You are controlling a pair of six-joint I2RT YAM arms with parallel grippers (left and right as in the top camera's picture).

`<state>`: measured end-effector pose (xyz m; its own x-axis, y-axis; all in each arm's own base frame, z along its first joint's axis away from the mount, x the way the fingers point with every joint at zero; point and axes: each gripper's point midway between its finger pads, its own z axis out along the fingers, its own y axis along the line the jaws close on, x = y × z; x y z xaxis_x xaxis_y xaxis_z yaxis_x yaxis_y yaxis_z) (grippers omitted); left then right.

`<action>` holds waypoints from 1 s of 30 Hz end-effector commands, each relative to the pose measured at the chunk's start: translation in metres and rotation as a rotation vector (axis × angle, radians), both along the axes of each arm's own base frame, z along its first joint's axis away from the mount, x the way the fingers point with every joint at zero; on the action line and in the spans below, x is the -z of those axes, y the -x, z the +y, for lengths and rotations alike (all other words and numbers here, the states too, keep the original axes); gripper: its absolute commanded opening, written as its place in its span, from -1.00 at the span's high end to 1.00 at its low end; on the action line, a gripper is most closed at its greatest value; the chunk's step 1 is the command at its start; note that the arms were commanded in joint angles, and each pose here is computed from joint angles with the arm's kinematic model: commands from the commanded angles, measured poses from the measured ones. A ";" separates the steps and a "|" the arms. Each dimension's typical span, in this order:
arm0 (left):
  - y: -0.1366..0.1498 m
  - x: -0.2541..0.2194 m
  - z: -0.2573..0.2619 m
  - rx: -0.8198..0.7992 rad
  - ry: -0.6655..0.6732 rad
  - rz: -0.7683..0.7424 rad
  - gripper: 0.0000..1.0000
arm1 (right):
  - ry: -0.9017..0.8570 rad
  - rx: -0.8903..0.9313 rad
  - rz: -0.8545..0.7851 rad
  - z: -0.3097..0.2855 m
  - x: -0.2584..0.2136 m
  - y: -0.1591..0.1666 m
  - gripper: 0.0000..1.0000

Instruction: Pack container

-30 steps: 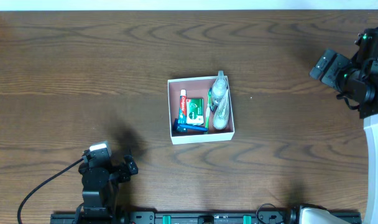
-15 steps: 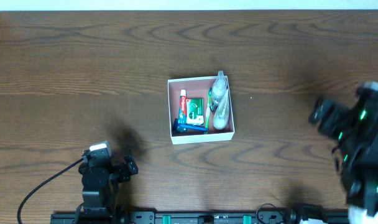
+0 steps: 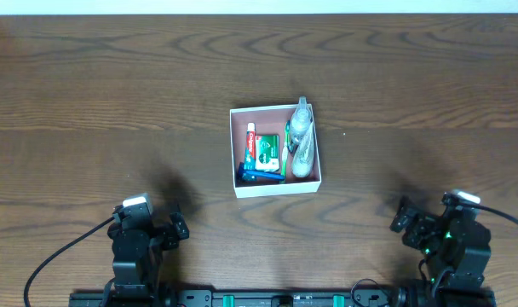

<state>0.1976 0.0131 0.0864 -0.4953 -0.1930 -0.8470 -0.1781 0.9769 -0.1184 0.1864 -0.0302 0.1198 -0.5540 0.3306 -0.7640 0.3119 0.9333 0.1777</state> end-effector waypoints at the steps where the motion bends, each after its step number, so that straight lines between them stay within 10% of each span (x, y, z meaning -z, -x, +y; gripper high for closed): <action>1: 0.000 0.004 0.000 0.004 -0.004 0.005 -0.96 | 0.000 -0.021 0.004 0.003 0.012 0.001 -0.99; 30: 0.000 0.004 0.000 0.004 -0.004 0.005 -0.96 | -0.039 0.005 0.065 0.002 0.070 -0.002 -0.98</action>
